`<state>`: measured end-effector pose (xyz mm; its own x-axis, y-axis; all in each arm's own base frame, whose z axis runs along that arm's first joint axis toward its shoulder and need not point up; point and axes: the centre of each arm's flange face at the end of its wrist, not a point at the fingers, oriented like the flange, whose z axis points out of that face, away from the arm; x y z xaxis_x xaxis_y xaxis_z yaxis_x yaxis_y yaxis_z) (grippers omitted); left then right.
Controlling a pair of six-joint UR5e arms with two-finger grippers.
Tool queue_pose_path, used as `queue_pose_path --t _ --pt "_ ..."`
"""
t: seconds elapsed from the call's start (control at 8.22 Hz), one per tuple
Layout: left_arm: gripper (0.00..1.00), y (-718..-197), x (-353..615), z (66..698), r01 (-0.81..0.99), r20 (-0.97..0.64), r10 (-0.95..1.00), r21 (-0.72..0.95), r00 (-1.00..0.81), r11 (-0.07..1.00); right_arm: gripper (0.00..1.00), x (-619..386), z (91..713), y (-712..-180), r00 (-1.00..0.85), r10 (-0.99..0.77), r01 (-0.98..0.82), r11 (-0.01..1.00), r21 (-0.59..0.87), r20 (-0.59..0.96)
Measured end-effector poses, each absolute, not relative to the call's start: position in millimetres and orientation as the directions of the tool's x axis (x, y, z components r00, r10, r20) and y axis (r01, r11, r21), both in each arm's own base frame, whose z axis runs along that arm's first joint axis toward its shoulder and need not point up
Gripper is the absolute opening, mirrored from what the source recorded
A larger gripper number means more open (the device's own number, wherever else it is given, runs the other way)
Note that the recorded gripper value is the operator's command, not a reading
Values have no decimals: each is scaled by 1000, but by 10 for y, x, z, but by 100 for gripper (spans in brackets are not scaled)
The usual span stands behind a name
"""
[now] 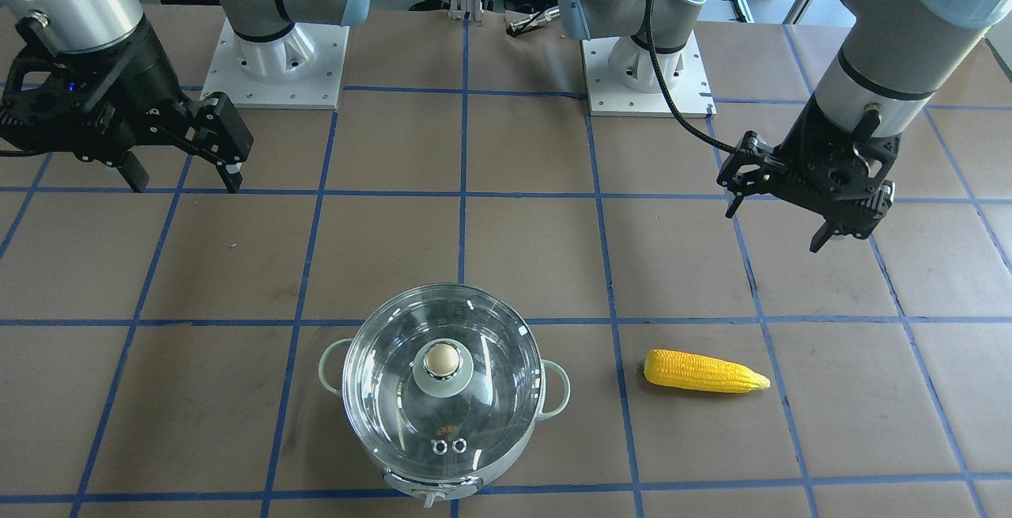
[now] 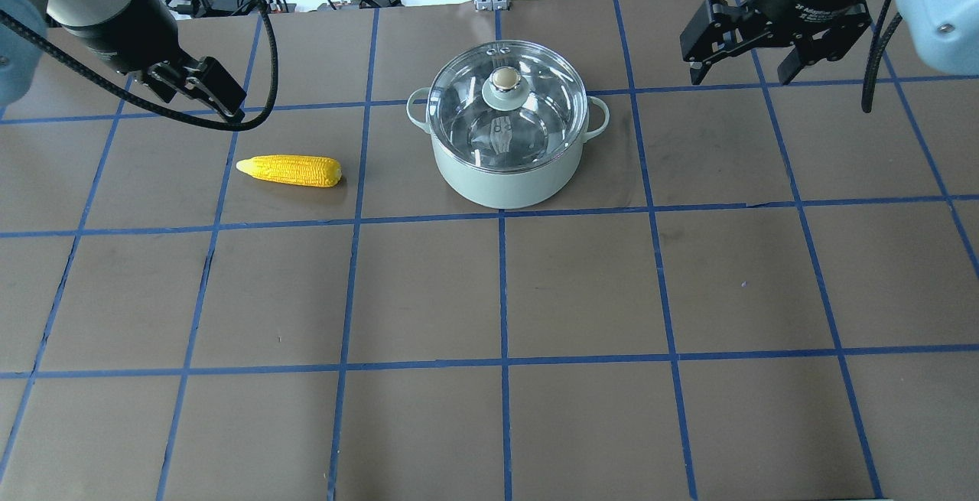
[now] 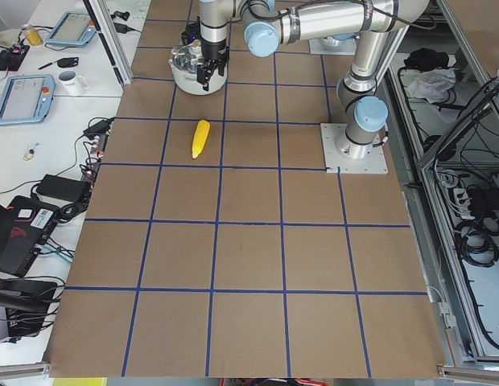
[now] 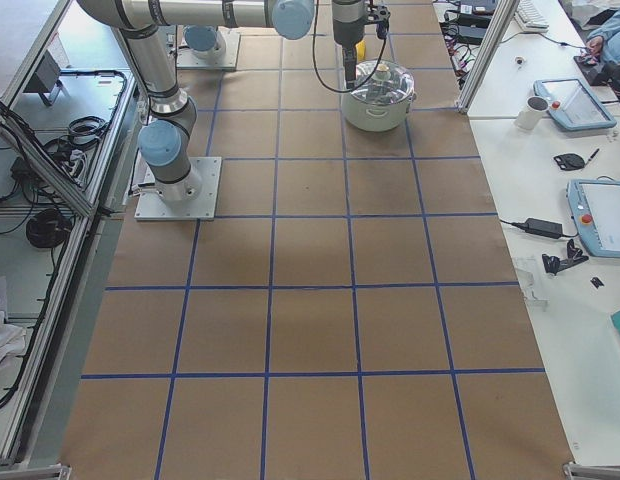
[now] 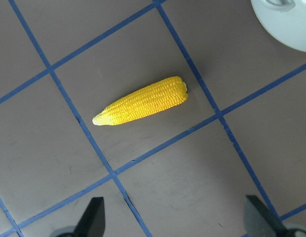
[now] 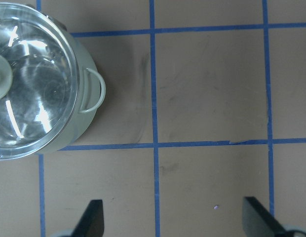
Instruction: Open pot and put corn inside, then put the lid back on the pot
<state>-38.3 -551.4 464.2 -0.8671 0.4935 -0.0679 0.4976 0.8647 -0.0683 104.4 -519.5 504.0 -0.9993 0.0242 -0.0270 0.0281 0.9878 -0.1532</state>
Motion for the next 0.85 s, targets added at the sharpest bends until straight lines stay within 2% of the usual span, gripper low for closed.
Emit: queue_pose_path --t 0.36,0.61,0.85 --pt "100 -5915 -236 4208 702 -113 694 -68 -711 709 100 979 4858 -5577 -998 44 32 966 -256 39" --pt "100 -6152 -187 3839 782 -117 774 -52 -622 621 100 1053 4672 -5787 -997 44 27 963 -270 57" --pt "100 -6283 -159 3488 856 -83 852 -19 -516 517 100 1700 4499 -6017 -997 -19 -41 954 -298 76"
